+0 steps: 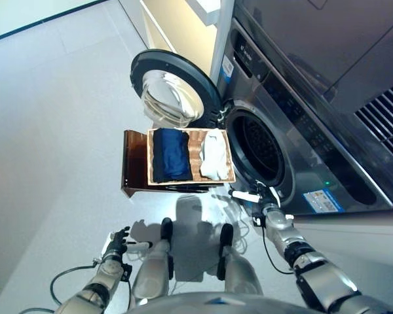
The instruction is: Pick up the clothes and place them into the washing machine
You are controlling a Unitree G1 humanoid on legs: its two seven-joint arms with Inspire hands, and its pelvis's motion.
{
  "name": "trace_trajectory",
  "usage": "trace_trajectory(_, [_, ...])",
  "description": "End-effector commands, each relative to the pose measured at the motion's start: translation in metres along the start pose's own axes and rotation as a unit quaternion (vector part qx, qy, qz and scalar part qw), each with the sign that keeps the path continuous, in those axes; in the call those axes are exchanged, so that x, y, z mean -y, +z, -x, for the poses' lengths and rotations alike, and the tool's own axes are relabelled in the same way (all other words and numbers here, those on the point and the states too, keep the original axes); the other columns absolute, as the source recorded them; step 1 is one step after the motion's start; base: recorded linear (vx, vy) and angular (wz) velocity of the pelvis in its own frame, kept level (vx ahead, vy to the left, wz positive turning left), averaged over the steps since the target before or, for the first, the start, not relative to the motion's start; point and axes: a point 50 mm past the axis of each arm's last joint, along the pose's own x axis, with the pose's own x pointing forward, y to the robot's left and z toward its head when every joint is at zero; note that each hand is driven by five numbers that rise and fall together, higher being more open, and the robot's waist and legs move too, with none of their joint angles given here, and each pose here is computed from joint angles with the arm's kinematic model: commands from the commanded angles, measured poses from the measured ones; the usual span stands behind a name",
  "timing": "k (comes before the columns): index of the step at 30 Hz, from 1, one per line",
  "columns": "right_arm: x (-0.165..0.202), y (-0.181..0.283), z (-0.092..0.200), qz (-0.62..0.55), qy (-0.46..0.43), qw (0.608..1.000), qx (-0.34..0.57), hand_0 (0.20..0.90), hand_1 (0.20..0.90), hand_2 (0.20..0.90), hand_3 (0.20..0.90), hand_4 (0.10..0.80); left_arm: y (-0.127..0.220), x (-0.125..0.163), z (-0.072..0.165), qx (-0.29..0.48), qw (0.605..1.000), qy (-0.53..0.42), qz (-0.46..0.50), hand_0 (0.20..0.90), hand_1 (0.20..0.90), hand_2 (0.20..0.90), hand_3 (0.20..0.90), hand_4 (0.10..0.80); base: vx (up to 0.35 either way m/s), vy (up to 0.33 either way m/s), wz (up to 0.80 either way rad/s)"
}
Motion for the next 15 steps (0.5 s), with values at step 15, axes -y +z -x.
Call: trace_trajectory(15, [0.000,0.029,-0.001,0.030,0.004,0.997,0.075,0.900,0.900,0.900,0.900,0.800,-0.002,-0.020,-0.002,0.003,0.999,0.039,-0.010,0.900,0.900,0.900,0.900,0.800,0.017,-0.002,0.00])
